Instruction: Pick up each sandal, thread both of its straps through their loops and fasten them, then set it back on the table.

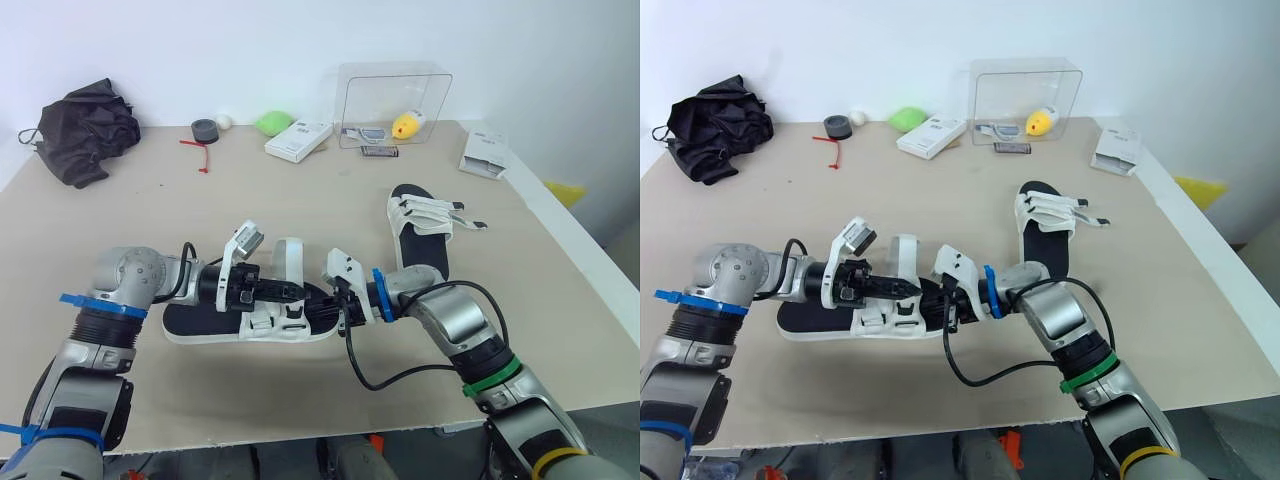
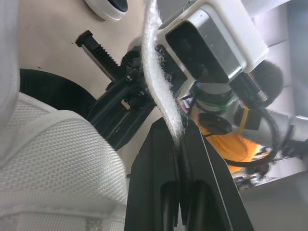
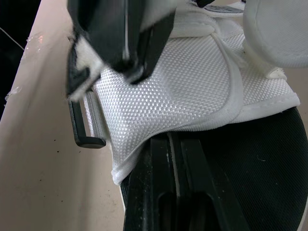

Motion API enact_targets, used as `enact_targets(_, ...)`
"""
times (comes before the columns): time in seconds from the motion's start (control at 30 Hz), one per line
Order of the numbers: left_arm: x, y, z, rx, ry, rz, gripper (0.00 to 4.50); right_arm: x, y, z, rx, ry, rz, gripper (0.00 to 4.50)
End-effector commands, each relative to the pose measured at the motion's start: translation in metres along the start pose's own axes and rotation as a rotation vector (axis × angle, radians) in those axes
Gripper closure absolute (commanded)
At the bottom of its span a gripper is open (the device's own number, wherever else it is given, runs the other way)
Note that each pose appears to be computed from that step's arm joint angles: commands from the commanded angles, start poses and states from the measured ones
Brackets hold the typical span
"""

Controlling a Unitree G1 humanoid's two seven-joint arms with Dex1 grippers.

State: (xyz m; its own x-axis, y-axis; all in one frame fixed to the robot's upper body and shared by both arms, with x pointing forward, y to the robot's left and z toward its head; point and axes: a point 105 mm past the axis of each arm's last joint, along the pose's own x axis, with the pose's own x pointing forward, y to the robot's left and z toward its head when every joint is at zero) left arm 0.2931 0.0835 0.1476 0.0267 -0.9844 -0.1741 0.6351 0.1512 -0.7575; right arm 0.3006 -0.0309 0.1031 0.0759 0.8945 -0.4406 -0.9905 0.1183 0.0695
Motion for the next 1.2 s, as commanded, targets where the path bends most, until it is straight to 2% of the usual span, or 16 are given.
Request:
enact_targets(0.03,0.003,0.014,-0.007,0.109,0.017,0.078,4.48,0.005,-0.002,-0.036,0.098,0.108,-0.033,4.50)
enact_targets(0.23,0.006,0.001,-0.016,0.177,0.050,0.015,4.48,0.006,-0.002,-0.035,0.099,0.105,-0.032,4.50)
enact_targets(0.5,0.002,-0.014,-0.004,0.084,0.004,-0.059,4.48,0.007,-0.003,-0.035,0.100,0.103,-0.032,4.50)
enact_targets(0.77,0.001,-0.003,-0.023,0.141,0.068,0.008,4.48,0.006,-0.003,-0.035,0.103,0.100,-0.035,4.50)
enact_targets(0.93,0.007,0.006,-0.010,0.177,0.000,0.056,4.48,0.007,-0.003,-0.035,0.102,0.100,-0.037,4.50)
enact_targets(1.07,0.006,0.003,0.009,0.072,-0.117,0.015,4.48,0.007,-0.003,-0.035,0.104,0.098,-0.036,4.50)
enact_targets(1.13,0.005,0.004,0.011,0.048,-0.133,0.017,4.48,0.007,-0.002,-0.035,0.106,0.098,-0.035,4.50)
enact_targets(1.2,0.003,0.005,0.003,0.049,-0.101,0.030,4.48,0.007,-0.001,-0.036,0.107,0.098,-0.034,4.50)
